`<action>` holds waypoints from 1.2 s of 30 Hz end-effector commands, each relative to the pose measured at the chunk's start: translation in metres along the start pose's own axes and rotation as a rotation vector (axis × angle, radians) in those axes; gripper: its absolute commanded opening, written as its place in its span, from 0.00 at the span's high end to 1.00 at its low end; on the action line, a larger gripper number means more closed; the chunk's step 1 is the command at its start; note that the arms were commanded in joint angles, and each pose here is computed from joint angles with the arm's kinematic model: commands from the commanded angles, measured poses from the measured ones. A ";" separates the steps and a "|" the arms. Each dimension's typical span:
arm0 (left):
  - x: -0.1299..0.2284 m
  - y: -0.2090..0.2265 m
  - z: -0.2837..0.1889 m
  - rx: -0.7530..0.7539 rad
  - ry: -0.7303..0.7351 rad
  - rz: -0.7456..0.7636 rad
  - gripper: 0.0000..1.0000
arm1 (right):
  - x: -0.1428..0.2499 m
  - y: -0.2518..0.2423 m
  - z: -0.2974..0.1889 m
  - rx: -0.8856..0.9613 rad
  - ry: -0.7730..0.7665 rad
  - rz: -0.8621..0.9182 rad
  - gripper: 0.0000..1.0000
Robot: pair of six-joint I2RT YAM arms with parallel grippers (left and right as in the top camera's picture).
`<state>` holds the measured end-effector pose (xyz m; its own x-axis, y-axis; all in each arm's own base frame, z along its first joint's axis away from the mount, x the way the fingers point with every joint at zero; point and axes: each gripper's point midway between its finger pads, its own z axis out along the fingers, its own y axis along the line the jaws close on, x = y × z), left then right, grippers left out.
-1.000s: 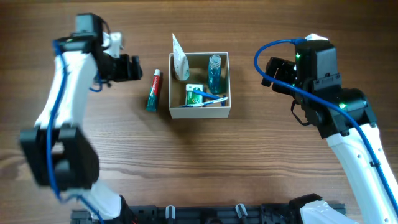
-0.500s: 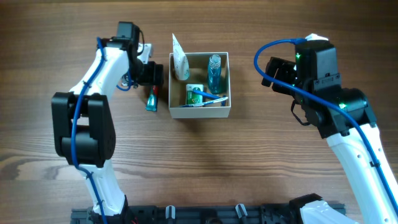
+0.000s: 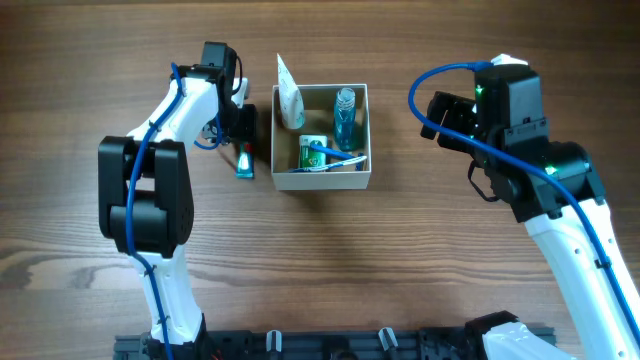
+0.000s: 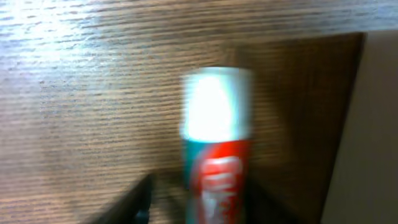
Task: Pack container
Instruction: 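Grasp the Colgate toothpaste tube with the left gripper and lift, then lower the toothpaste into the box and open the left gripper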
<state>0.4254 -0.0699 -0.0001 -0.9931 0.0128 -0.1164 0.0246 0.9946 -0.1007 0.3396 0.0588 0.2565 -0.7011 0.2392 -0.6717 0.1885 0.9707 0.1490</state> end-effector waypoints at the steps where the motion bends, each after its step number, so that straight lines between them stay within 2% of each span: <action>1: 0.008 0.011 0.015 -0.047 0.039 -0.059 0.78 | -0.003 0.003 0.000 -0.009 -0.001 0.011 0.00; 4: 0.013 0.011 0.014 -0.050 0.061 -0.061 0.92 | -0.003 0.003 0.000 -0.009 -0.001 0.010 0.00; 6: 0.017 0.013 0.012 -0.052 0.076 -0.064 0.96 | -0.003 0.003 0.000 -0.009 -0.001 0.011 0.00; 11: 0.022 0.015 -0.008 -0.054 0.081 -0.072 0.96 | -0.003 0.003 0.000 -0.009 -0.001 0.011 0.00; 15: 0.021 0.013 -0.050 -0.052 0.027 -0.064 0.96 | -0.003 0.003 0.000 -0.009 -0.001 0.011 0.00; 23: 0.030 -0.015 -0.172 -0.011 -0.208 0.021 0.96 | -0.003 0.003 0.000 -0.009 -0.001 0.011 0.00; 26: 0.037 -0.043 -0.215 0.007 -0.334 0.207 0.96 | -0.003 0.003 0.000 -0.009 -0.001 0.010 0.00; 29: 0.044 -0.076 -0.240 0.009 -0.423 0.465 0.96 | -0.003 0.003 0.000 -0.009 -0.001 0.011 0.00; 32: 0.053 -0.113 -0.244 0.006 -0.458 0.751 0.96 | -0.003 0.003 0.000 -0.009 -0.001 0.011 0.00; 36: 0.059 -0.150 -0.228 0.007 -0.447 0.989 0.96 | -0.003 0.003 0.000 -0.009 -0.001 0.011 0.00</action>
<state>0.3399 -0.1648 0.2477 -0.6170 0.5514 -0.5614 0.6109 0.7854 0.1001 0.3396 0.0588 0.2565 -0.7011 0.2392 -0.6717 0.1885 0.9707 0.1490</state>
